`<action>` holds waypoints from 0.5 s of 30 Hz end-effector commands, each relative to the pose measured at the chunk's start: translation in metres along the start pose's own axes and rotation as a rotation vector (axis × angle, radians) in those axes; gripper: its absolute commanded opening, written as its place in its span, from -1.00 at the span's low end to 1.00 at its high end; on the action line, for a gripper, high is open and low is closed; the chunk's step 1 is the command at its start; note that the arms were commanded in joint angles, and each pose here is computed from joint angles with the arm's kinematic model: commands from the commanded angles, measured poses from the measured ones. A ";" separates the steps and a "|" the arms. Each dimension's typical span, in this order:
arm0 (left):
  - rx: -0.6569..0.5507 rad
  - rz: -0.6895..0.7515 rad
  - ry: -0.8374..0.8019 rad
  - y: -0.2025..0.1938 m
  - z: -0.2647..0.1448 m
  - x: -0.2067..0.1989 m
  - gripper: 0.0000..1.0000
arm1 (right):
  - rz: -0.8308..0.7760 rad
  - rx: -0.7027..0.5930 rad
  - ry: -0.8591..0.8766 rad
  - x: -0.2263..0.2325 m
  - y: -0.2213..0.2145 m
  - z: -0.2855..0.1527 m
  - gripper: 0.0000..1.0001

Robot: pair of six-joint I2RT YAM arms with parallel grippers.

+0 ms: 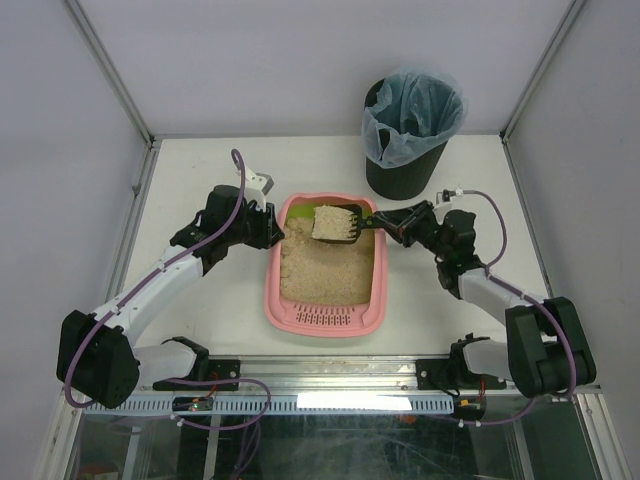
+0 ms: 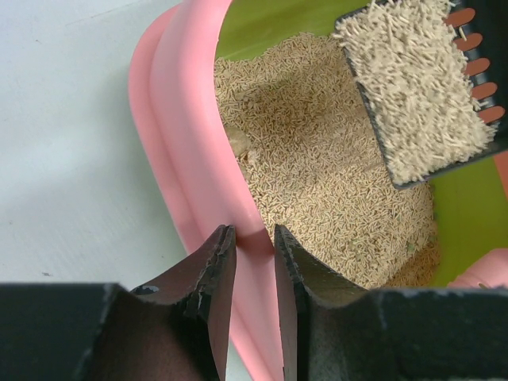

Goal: Clean the litter box

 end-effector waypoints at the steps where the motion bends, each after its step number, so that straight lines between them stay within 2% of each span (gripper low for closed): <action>1: -0.052 0.050 -0.029 0.013 -0.006 -0.007 -0.48 | 0.005 -0.068 0.133 0.028 0.015 -0.008 -1.00; 4: -0.050 0.048 -0.030 0.010 -0.007 -0.007 -0.49 | -0.080 0.085 0.182 0.046 -0.007 0.006 -1.00; 5: -0.052 0.048 -0.031 0.011 -0.007 -0.007 -0.49 | -0.074 0.088 0.185 0.044 -0.006 0.005 -1.00; 8: -0.052 0.051 -0.027 0.012 -0.007 -0.007 -0.49 | 0.023 -0.062 0.138 0.027 0.019 -0.005 -1.00; 11: -0.052 0.049 -0.024 0.010 -0.008 -0.007 -0.49 | -0.065 0.084 0.173 0.044 -0.004 0.008 -1.00; 12: -0.055 0.051 -0.024 0.011 -0.008 -0.007 -0.49 | -0.064 0.097 0.174 0.044 -0.006 0.009 -1.00; 15: -0.053 0.052 -0.023 0.013 -0.007 -0.006 -0.49 | 0.030 -0.050 0.121 0.025 0.016 -0.003 -1.00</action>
Point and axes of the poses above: each gripper's point midway between its finger pads, its own z axis out along the fingers, its own x axis along the line the jaws close on, y = z × x, the point moved 6 cm from there along -z, back along the fingers, and after that the axes turned 4 degrees about z, right-handed, at the moved point
